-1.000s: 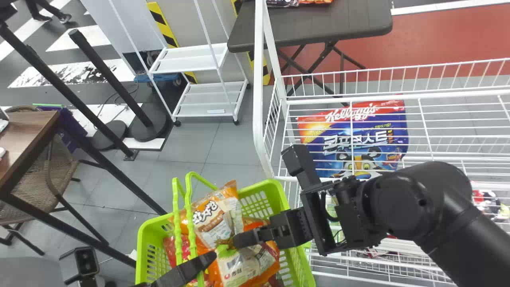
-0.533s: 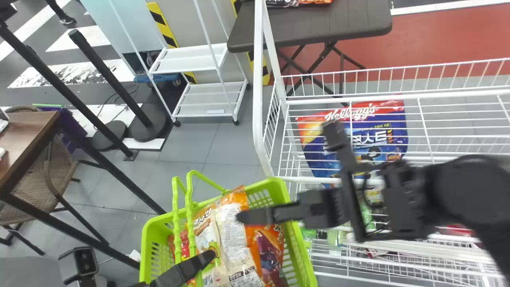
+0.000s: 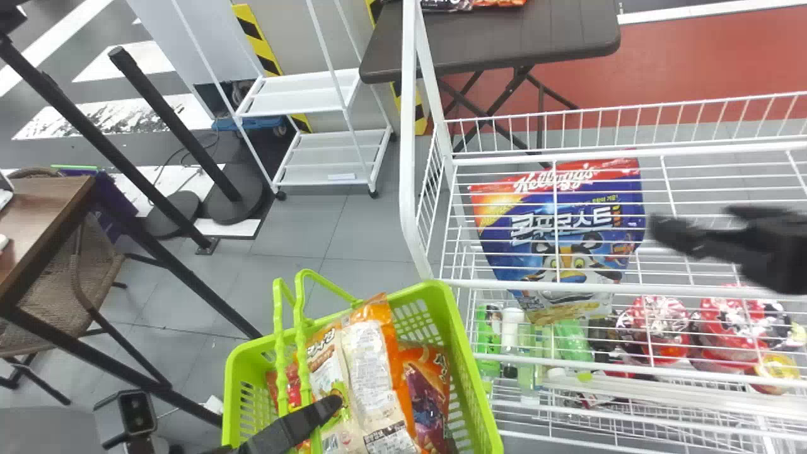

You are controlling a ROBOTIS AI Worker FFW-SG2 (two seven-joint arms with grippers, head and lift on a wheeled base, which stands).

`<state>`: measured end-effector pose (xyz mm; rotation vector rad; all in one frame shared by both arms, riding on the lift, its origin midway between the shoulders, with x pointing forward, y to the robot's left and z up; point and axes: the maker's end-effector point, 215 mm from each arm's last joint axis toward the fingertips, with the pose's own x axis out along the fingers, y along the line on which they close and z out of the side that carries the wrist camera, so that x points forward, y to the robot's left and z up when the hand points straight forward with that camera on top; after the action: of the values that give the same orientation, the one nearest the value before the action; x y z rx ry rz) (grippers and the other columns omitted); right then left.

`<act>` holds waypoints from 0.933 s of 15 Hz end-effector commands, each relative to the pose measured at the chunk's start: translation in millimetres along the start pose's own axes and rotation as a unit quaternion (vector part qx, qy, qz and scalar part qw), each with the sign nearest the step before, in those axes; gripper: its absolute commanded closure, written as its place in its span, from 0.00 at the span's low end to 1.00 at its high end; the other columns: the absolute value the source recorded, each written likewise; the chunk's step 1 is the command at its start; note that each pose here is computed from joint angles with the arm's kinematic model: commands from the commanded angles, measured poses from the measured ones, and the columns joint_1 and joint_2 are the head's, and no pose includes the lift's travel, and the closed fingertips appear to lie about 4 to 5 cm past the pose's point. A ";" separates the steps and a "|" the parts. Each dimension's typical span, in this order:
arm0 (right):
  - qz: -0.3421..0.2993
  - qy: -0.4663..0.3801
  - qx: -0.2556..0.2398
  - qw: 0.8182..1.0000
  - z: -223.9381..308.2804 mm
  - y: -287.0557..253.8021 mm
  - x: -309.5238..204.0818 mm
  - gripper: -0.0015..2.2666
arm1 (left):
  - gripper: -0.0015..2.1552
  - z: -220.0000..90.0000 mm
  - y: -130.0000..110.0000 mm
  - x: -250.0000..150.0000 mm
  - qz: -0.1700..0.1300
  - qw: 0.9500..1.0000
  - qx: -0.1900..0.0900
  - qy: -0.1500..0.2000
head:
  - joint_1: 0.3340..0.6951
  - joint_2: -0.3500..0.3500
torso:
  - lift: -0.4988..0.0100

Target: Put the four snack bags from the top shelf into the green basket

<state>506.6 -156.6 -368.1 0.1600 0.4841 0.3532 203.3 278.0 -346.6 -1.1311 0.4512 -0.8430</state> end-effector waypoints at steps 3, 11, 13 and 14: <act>-0.114 -0.105 -0.036 0.987 57.3 -114.4 12.9 0.02 | 1.00 -1.1 -1.0 -4.2 0.000 1.000 -0.002 -0.003 | 1.00 0.66 | 0.98; -0.205 -0.123 -0.007 0.971 70.2 -222.1 20.4 0.02 | 1.00 0.0 0.2 -6.9 0.002 1.000 -0.002 -0.007 | 1.00 0.42 | 0.98; -0.212 -0.113 -0.006 0.971 69.2 -234.5 27.4 0.02 | 1.00 0.1 0.7 -5.6 0.000 1.000 -0.003 -0.007 | 1.00 0.37 | 0.98; -0.216 -0.101 -0.011 0.971 65.3 -238.4 35.5 0.03 | 1.00 -0.1 0.8 -4.5 -0.001 1.000 -0.003 -0.006 | 1.00 0.35 | 0.98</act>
<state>629.8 -366.1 -373.4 0.0785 0.2773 -0.0792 200.8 283.4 -349.3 -1.1354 0.4499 -0.8257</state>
